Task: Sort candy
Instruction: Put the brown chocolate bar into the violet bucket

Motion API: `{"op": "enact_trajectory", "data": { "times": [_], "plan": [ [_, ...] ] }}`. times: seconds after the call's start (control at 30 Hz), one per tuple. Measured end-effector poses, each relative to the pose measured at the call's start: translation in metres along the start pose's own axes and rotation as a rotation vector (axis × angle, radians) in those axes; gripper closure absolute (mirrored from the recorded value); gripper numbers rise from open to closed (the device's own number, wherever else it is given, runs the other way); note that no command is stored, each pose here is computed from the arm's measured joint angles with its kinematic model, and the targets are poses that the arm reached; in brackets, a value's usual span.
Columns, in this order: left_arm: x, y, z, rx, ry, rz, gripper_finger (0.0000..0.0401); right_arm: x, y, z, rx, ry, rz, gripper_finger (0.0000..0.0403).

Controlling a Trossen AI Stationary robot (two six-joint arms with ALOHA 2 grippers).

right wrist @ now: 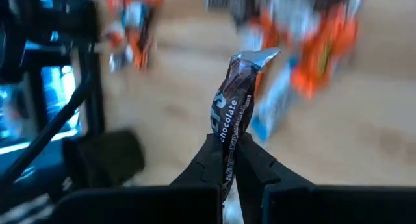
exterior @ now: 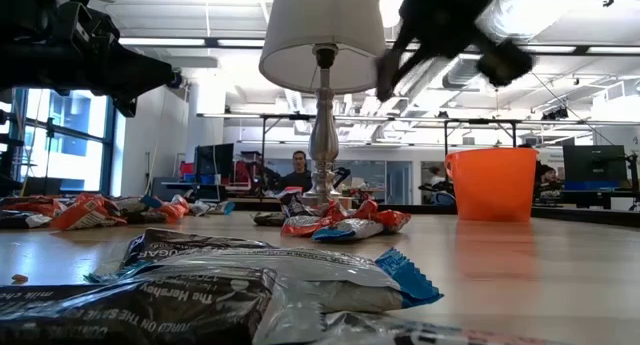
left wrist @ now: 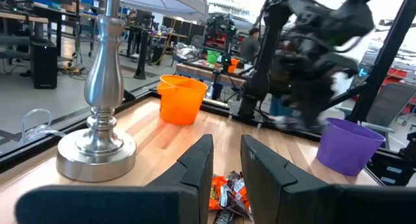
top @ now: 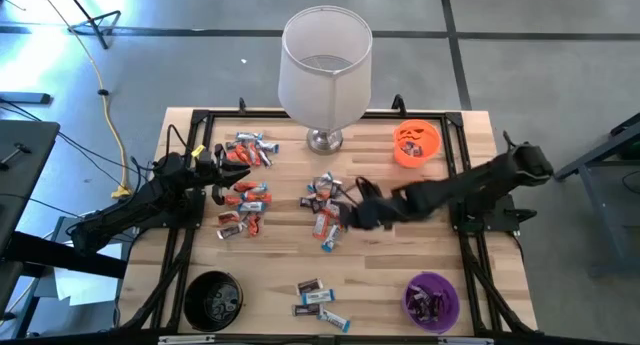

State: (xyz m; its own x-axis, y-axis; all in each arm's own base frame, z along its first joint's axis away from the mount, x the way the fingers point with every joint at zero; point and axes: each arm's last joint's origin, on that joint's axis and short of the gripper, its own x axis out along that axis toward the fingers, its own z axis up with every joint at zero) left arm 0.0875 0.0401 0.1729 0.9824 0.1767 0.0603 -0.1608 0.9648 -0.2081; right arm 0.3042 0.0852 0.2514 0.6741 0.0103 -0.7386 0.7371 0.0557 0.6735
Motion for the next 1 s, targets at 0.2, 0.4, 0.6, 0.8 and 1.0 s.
{"op": "enact_trajectory", "data": {
  "times": [0.2,0.4,0.6,0.8,1.0],
  "plan": [
    [0.0,0.0,0.0,0.0,0.0,0.001,0.0337,-0.025,-0.015,-0.059,0.104,0.132,-0.013,0.0399],
    [0.0,0.0,0.0,0.0,0.0,0.0,0.0337,-0.046,-0.044,-0.105,0.24,0.207,-0.145,0.0399],
    [0.0,0.0,0.0,0.0,0.0,0.001,0.0337,-0.072,-0.044,-0.122,0.175,0.217,-0.203,0.0395],
    [0.0,0.0,0.0,0.0,0.0,0.0,0.0337,-0.129,-0.02,-0.116,0.101,0.173,-0.365,0.0393],
    [0.0,0.0,0.0,0.0,0.0,0.0,0.0337,-0.159,-0.008,-0.112,0.07,0.165,-0.597,0.0392]
  ]
}}
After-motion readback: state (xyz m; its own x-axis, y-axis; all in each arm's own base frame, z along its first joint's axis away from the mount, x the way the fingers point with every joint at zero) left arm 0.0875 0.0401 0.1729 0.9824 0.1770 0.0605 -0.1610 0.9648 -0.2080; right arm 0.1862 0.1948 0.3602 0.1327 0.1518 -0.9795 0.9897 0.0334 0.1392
